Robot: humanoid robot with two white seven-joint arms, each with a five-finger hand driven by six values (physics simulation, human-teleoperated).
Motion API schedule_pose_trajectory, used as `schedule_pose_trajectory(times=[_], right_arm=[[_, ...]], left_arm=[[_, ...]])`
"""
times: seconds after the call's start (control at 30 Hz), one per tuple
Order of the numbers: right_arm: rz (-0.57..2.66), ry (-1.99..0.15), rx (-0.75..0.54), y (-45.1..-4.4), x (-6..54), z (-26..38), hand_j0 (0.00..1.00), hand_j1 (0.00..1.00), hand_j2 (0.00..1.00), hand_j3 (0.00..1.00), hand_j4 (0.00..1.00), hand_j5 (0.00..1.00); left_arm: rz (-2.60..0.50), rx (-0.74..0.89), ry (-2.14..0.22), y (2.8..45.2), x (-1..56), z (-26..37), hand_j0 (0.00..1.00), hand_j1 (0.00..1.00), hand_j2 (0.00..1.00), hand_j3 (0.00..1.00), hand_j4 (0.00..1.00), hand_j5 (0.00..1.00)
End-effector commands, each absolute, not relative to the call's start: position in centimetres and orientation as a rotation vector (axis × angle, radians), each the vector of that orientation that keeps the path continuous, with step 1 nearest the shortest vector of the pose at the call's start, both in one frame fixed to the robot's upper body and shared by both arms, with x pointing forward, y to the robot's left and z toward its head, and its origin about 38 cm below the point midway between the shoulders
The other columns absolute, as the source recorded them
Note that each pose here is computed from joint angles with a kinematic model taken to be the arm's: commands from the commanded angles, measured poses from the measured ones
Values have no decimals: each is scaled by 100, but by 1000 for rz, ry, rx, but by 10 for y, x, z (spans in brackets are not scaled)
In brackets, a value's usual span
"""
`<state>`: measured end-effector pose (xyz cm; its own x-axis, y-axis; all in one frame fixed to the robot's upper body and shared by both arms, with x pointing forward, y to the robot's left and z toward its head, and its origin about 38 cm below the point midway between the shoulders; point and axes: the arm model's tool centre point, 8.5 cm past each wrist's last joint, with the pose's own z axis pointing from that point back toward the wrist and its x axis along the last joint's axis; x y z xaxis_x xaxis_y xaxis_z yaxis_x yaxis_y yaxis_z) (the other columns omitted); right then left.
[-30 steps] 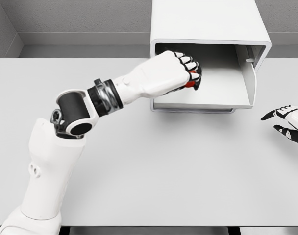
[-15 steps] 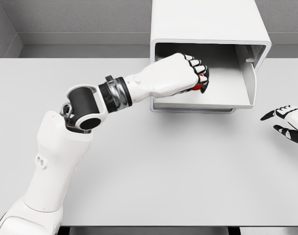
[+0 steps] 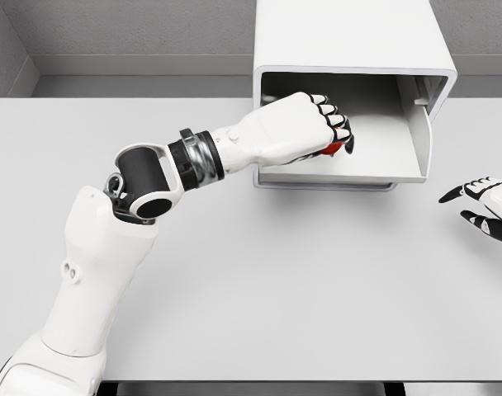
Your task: Slide open multi-storey tabletop storage cabinets and put open load switch and slide close multi-storey tabletop storage cabinets
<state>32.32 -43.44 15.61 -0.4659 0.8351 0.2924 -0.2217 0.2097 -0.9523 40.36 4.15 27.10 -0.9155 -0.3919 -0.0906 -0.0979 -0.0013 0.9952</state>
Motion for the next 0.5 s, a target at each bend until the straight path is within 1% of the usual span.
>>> schedule_pose_trajectory(times=[0.0, 0.03, 0.3, 0.4, 0.47], right_arm=[[1422, -1556, -599, -435, 323, 157, 58, 58, 58, 58, 58, 58], [1424, -1557, -599, -435, 323, 157, 58, 58, 58, 58, 58, 58], [1422, -1553, -599, -436, 323, 156, 58, 58, 58, 58, 58, 58], [1422, -1553, -599, -436, 323, 156, 59, 59, 59, 59, 59, 59], [1422, -1554, -601, -436, 324, 157, 58, 58, 58, 58, 58, 58]], left_arm=[[-2010, 512, -2061, 42, 403, 272, 64, 64, 64, 64, 64, 64], [-2011, 514, -2060, 42, 403, 272, 65, 65, 65, 65, 65, 65], [-2013, 519, -2052, 42, 404, 271, 66, 66, 66, 66, 66, 66], [-2013, 523, -2052, 43, 405, 271, 71, 71, 71, 71, 71, 71], [-2005, 526, -2053, 44, 405, 272, 78, 78, 78, 78, 78, 78]])
